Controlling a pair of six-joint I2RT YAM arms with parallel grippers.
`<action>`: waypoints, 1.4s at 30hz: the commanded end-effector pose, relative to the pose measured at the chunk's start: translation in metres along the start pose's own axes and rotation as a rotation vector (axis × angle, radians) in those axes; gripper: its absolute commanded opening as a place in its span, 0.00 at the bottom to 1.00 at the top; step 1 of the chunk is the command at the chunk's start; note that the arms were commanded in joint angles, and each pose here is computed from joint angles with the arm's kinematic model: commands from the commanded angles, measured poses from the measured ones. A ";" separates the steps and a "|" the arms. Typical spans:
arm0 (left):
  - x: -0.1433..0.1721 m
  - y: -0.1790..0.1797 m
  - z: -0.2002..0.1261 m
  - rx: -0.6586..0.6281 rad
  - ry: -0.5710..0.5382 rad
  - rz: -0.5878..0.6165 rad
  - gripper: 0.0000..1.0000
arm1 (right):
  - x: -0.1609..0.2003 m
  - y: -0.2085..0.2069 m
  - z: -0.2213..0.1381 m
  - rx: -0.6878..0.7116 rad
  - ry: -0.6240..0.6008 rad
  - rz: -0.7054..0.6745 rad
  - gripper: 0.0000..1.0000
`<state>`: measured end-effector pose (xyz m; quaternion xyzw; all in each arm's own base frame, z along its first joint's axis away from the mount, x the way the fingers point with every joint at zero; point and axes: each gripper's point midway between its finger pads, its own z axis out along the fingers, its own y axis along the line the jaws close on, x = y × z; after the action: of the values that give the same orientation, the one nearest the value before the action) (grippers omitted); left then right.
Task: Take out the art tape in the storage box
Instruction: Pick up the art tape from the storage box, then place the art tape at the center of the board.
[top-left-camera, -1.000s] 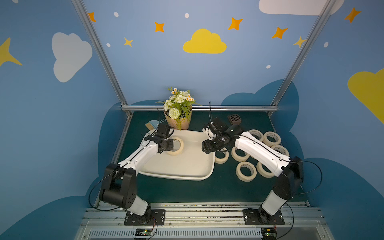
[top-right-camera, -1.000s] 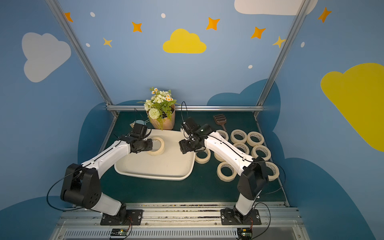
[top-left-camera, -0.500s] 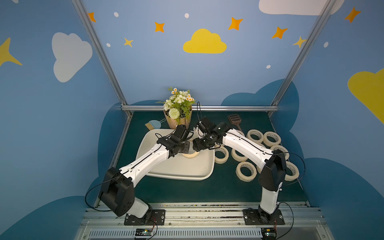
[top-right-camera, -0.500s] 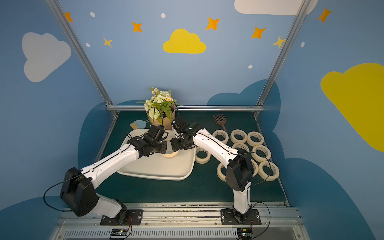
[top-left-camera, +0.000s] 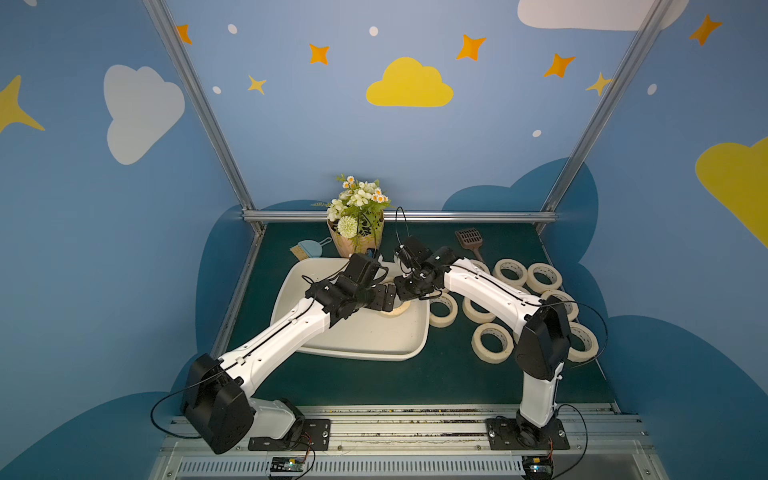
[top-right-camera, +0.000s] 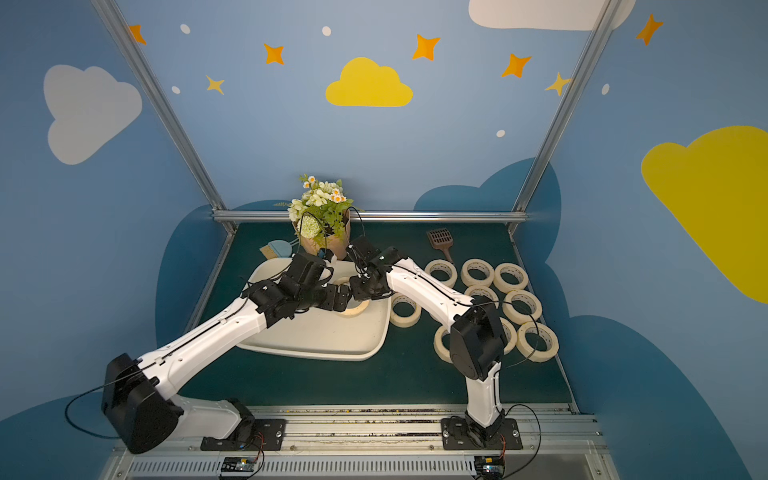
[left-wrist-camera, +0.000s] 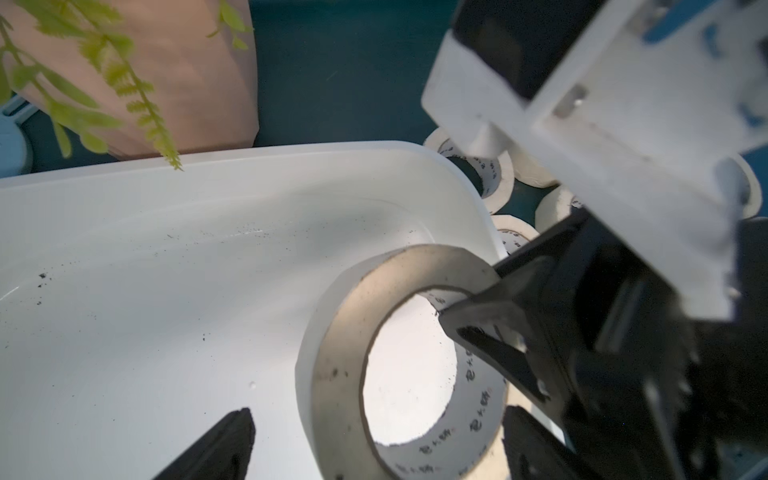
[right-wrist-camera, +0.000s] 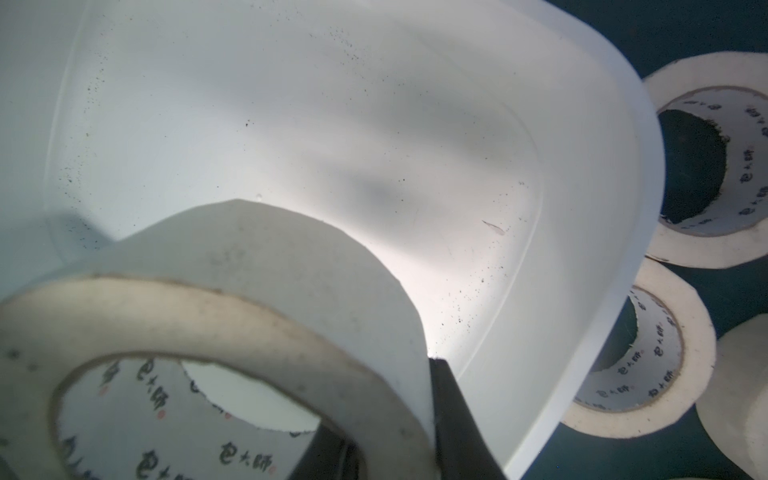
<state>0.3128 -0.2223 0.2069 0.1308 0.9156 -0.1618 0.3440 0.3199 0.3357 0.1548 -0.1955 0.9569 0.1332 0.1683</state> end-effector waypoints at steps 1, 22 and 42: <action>-0.007 -0.020 -0.016 0.117 -0.059 0.044 1.00 | -0.008 -0.015 -0.014 0.018 -0.033 0.018 0.00; -0.022 0.082 -0.056 -0.192 -0.249 0.018 1.00 | 0.190 -0.118 -0.076 0.153 0.154 0.158 0.00; 0.008 0.134 -0.053 -0.317 -0.270 -0.015 1.00 | 0.192 -0.147 0.047 0.257 0.260 0.207 0.00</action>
<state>0.3196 -0.0826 0.2028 0.0436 0.8872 -0.0421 0.4574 0.2070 0.1560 0.0203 -0.1023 0.9947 0.0064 0.0065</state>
